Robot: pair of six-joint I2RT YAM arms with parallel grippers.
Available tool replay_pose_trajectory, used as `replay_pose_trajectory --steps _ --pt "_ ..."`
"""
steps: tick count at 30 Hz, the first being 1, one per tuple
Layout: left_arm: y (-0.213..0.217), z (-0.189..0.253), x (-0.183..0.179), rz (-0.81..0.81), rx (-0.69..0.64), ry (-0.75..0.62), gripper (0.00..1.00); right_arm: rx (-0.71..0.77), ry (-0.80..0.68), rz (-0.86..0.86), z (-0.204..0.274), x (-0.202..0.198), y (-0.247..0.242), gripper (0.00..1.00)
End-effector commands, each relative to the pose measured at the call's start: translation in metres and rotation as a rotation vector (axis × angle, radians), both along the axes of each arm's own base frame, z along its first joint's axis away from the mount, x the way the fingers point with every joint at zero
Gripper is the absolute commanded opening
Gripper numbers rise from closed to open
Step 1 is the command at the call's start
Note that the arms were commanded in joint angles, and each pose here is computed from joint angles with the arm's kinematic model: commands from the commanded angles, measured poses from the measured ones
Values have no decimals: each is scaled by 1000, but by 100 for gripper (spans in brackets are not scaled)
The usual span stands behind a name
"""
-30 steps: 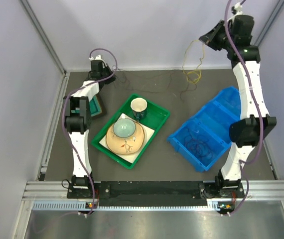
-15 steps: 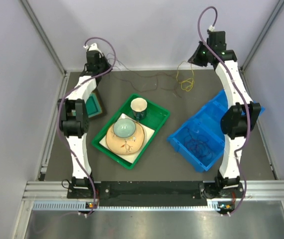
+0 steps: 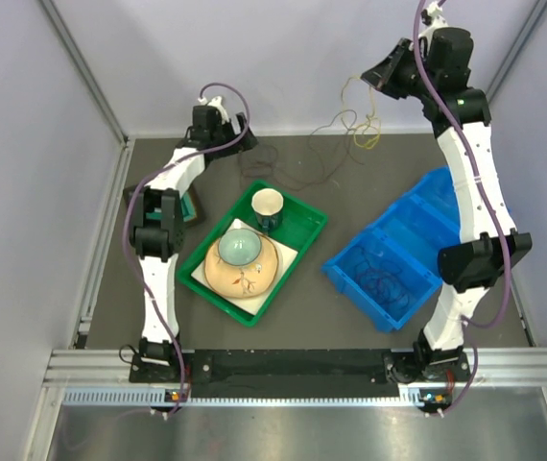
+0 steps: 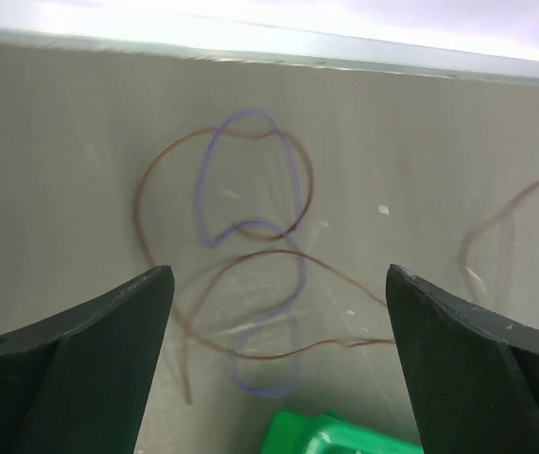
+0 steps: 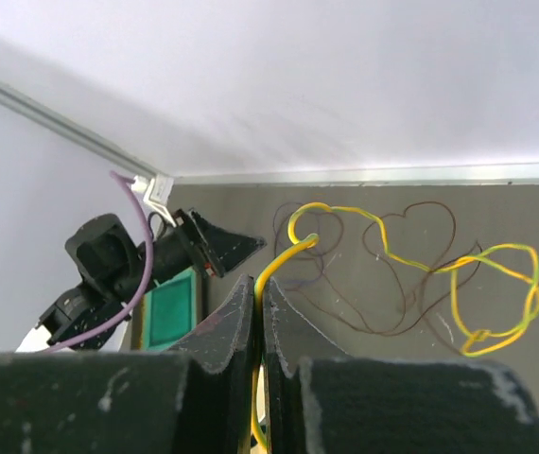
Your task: Untangle the cables
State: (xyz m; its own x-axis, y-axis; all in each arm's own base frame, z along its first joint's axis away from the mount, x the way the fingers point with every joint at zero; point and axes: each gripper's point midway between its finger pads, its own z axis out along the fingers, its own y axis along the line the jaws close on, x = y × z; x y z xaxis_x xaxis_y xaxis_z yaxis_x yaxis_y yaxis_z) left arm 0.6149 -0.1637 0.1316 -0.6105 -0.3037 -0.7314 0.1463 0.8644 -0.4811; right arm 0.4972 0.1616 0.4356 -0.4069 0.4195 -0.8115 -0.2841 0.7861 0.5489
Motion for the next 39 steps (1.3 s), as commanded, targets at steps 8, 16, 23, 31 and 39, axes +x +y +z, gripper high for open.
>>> replay_pose_trajectory --steps 8,16,23,31,39 --pt "-114 154 -45 -452 -164 -459 98 46 -58 61 28 -12 13 0" --pt "-159 139 -36 -477 -201 -484 91 52 -61 74 31 -17 15 0" --pt "-176 111 -16 -448 -86 -506 88 65 -59 117 33 -25 21 0" --pt "-214 100 -19 -546 -133 -569 92 64 -57 122 34 -31 19 0" --pt "-237 78 -32 -612 -187 -514 50 67 -60 124 36 -33 21 0"
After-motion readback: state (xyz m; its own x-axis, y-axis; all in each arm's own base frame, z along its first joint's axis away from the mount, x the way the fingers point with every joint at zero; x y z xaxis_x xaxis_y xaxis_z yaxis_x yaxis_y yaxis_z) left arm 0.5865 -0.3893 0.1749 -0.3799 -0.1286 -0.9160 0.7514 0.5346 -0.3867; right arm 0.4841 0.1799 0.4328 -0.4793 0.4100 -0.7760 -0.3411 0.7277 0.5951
